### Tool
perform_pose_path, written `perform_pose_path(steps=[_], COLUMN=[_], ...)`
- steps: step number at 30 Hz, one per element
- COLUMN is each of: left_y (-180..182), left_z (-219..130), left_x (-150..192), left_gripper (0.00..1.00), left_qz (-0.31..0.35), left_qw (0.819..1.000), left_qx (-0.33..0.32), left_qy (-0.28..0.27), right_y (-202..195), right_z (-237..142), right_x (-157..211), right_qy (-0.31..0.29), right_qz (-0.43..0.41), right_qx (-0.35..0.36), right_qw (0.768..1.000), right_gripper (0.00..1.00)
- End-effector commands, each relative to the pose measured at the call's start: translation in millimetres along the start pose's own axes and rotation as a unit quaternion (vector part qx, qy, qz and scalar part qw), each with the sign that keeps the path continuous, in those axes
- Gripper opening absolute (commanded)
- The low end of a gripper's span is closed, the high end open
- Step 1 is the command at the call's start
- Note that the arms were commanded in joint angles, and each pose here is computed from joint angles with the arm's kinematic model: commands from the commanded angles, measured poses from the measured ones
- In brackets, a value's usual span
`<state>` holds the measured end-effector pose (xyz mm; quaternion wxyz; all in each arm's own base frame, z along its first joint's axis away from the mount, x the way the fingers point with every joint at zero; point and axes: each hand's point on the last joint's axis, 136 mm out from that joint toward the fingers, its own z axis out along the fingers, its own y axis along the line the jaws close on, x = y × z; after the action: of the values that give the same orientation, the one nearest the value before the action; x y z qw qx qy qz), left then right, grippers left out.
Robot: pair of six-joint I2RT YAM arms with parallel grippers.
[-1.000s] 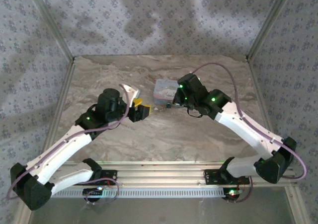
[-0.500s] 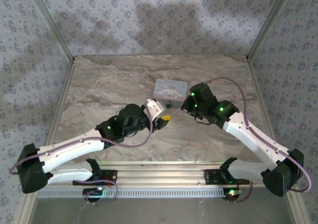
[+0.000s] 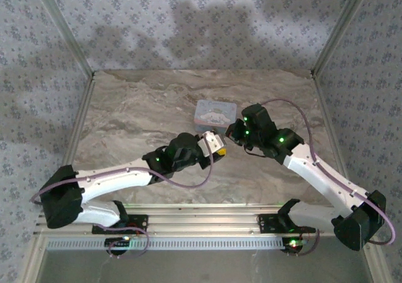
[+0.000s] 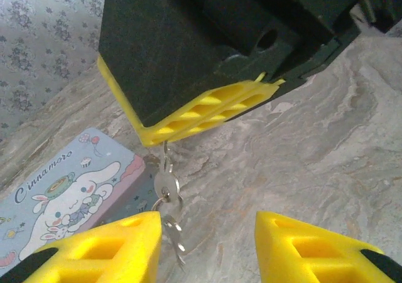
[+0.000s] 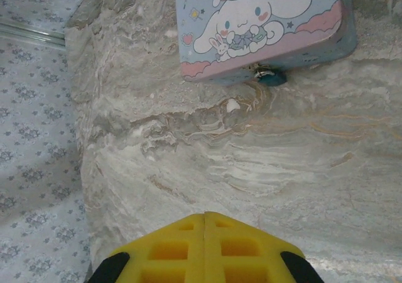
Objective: Unlock the padlock with the key
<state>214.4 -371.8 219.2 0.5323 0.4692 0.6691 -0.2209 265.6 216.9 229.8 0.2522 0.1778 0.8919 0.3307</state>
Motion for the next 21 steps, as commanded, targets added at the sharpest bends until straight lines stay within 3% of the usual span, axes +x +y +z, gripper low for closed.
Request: perform_pose_path(steps=[1, 11, 17, 19, 21], left_y=[11.0, 17.4, 17.1, 17.1, 16.8], left_z=[3.5, 15.7, 19.8, 20.9, 21.4], left_x=[-30.0, -22.4, -13.9, -11.5, -10.2], left_gripper=[0.44, 0.44, 0.4, 0.33, 0.13], left_qz=[0.012, 0.022, 0.024, 0.025, 0.025], left_qw=[0.999, 0.999, 0.998, 0.998, 0.998], left_qx=[-0.029, -0.049, -0.051, -0.052, -0.051], left_qy=[-0.036, -0.01, 0.001, 0.006, 0.01], right_y=[3.2, 4.4, 5.5, 5.7, 6.2], right_z=[1.1, 5.9, 3.6, 3.5, 3.2], right_x=[6.4, 14.5, 13.6, 13.5, 13.5], right_qy=[0.008, 0.019, 0.017, 0.016, 0.016], right_qz=[0.007, 0.006, 0.005, 0.005, 0.006], right_qx=[-0.011, -0.013, -0.017, -0.018, -0.02], right_qw=[1.0, 1.0, 1.0, 1.0, 1.0], right_gripper=[0.0, 0.0, 0.0, 0.0, 0.0])
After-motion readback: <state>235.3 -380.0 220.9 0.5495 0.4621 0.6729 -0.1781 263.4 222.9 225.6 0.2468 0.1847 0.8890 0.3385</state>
